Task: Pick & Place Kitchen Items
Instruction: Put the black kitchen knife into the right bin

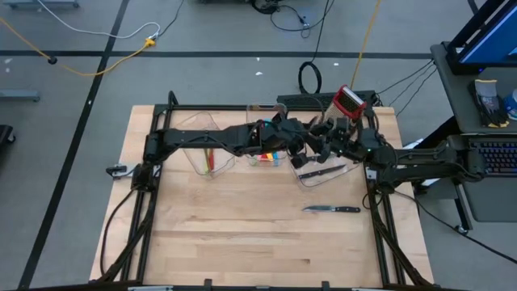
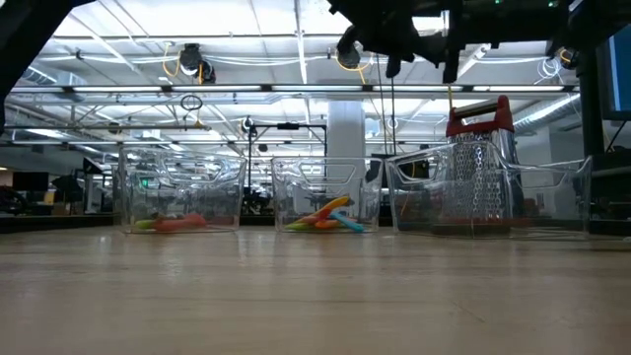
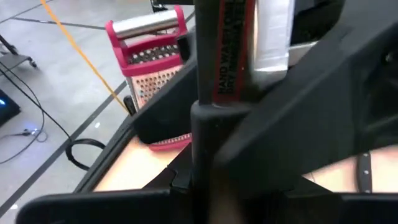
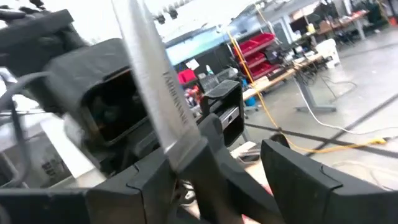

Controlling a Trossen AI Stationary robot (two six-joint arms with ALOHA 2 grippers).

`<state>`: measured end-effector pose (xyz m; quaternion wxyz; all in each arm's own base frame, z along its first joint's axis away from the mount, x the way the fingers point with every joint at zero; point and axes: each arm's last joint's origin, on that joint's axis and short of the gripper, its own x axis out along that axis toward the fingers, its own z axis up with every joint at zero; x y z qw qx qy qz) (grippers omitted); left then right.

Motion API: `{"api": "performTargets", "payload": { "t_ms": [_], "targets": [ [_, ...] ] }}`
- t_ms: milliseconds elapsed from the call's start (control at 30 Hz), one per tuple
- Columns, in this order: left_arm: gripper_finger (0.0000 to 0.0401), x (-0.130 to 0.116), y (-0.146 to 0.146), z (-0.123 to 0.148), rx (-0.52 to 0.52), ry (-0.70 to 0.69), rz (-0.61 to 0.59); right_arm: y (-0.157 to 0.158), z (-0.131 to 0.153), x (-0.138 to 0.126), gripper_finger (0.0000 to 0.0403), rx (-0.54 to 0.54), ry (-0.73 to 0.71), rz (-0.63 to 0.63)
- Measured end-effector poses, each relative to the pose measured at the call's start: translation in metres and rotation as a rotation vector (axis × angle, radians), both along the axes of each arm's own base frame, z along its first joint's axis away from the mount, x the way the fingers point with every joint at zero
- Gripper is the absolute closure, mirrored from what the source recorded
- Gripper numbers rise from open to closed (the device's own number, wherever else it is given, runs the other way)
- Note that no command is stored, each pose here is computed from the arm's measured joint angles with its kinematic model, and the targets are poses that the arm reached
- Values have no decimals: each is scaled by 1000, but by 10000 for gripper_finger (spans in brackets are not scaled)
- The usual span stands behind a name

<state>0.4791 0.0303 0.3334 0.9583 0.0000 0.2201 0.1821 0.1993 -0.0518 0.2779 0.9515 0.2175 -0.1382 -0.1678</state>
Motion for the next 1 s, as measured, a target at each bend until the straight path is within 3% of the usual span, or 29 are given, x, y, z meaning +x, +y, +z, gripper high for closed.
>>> {"api": "performTargets", "payload": {
  "t_ms": [333,500,767,1000],
  "targets": [
    [317,1,3,-8,13,50,18,-3,-5,6,180,27,20,-49],
    [317,0,6,-9,19,61,27,-3,-5,6,200,20,29,-54],
    [317,-1,14,-10,15,71,37,-4,-7,6,250,38,45,-81],
    [317,-1,14,-10,14,69,40,-4,-7,5,332,53,36,-79]
  ]
}}
